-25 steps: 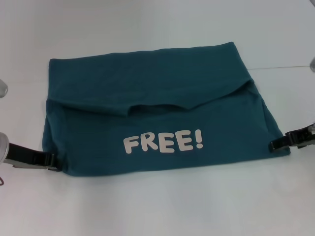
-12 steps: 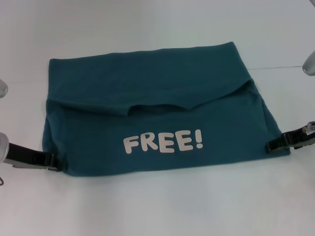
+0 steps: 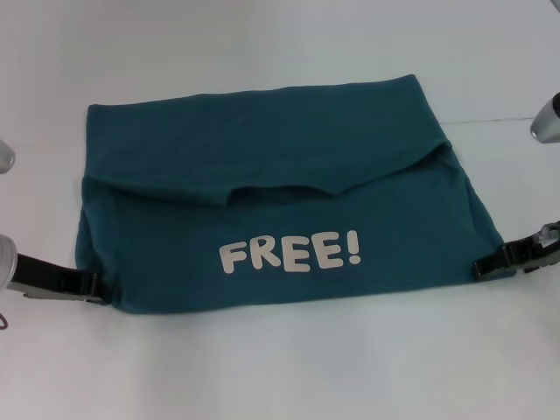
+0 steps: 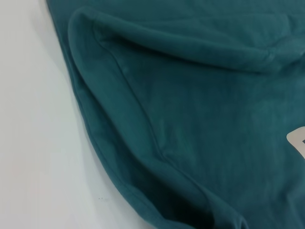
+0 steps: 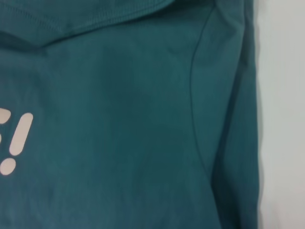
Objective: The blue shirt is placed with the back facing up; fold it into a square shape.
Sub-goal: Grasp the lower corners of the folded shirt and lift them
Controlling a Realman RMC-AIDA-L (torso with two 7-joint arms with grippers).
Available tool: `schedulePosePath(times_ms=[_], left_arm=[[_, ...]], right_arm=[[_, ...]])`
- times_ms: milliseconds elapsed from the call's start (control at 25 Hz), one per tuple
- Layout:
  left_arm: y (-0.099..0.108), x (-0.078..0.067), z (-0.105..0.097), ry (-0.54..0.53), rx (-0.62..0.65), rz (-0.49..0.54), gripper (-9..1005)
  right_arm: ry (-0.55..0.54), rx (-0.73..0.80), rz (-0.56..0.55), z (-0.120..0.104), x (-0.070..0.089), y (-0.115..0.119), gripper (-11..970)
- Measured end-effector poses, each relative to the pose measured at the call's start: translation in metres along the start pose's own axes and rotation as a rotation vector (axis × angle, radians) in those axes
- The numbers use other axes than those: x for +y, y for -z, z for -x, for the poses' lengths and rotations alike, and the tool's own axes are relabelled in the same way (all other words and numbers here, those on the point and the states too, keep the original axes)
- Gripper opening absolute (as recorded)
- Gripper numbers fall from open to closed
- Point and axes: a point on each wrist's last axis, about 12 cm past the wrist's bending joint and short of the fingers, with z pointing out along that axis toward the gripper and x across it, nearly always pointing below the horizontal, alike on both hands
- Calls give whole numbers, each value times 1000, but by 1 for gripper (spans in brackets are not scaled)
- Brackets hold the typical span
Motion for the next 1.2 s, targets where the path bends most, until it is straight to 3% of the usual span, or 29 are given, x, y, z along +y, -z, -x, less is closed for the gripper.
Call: schedulePosePath(times_ms=[480,720,920,1040,1200], left_arm=[[0,0,0,-1,3,-2,71],[0,-1,-2,0,5,-5,74],[-1,-1,-4,4,9,-8,76],[-2,-1,-4,5,12,-10,77],[-2,-2,-5,5,16,-14,79]], right_arm=[[16,2,15,0,3,-5,907],[13,-6,45,0,4,-3,825],[10,-11,47,0,3,-1,675],[11,-12,46,0,3,-1,453],[18,-12,49,0,4,-1,364]])
